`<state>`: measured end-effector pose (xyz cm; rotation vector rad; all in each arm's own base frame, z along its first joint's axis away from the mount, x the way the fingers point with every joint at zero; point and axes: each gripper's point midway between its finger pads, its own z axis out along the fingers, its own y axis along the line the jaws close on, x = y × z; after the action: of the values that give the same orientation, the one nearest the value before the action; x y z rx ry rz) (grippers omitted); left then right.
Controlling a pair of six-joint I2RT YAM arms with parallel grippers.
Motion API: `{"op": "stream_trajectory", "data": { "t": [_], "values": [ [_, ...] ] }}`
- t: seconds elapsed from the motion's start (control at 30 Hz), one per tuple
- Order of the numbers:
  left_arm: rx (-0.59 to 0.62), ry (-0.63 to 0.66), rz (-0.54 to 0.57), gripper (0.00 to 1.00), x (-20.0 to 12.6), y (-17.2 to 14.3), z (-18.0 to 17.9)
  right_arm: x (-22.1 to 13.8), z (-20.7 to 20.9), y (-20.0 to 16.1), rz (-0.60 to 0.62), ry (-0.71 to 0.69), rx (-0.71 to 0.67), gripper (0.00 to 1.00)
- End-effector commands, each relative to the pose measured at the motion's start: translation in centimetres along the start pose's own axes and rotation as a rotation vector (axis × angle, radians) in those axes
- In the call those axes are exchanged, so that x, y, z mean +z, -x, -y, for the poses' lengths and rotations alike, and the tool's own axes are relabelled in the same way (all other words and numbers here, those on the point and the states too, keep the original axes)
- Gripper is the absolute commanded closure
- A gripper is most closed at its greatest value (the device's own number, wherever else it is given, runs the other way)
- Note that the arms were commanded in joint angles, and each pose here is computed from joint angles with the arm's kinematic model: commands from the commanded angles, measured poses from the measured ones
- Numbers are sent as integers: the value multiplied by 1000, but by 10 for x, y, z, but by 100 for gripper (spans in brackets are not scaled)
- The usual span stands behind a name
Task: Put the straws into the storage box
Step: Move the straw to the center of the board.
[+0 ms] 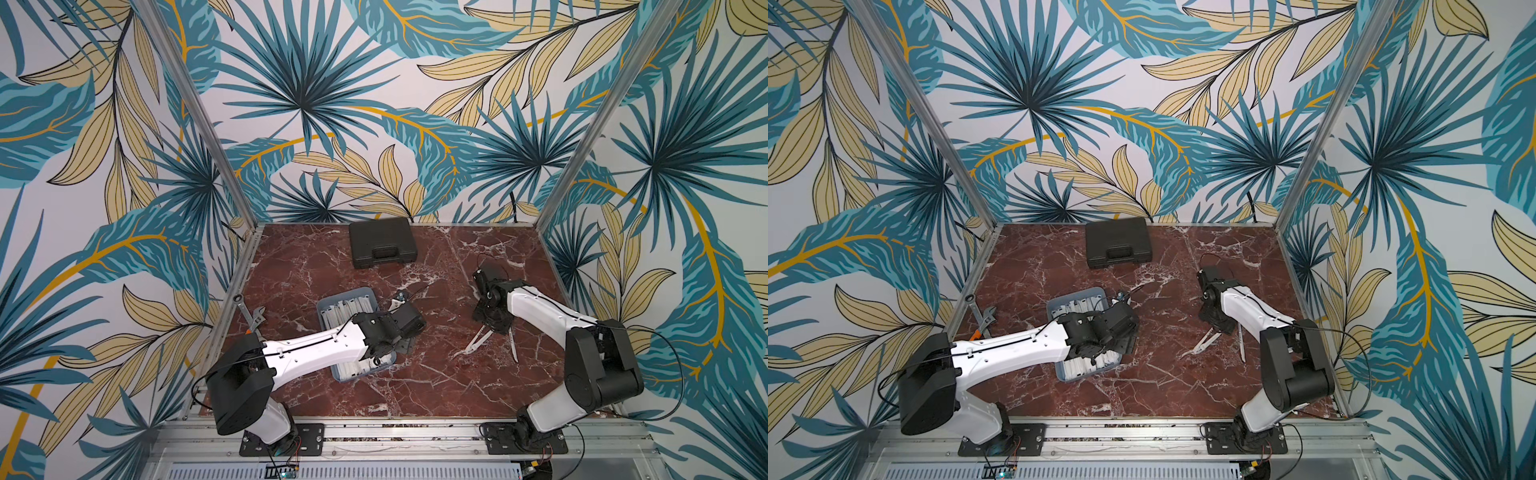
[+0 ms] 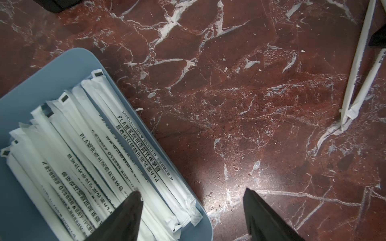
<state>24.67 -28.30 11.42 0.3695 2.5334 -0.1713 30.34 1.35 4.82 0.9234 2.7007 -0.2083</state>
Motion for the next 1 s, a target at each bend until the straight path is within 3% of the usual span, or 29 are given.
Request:
{"op": "stream_trajectory", "data": {
  "t": [0.0,0.33,0.57,0.83,0.97],
  "values": [
    [-4,-29,51,19,-13,18,6,20,0,-7,-43,20,67,37],
    [-53,58,84,18,-27,25,-39,39,-9,-9,-84,48,47,47],
    [-147,99,128,18,-39,22,-81,36,-16,-14,-121,84,-32,74],
    [-206,132,170,18,-48,15,-111,17,-45,-46,-171,153,-198,85],
    [-221,144,173,18,-51,12,-119,4,-71,-72,-165,153,-351,87]
  ]
}}
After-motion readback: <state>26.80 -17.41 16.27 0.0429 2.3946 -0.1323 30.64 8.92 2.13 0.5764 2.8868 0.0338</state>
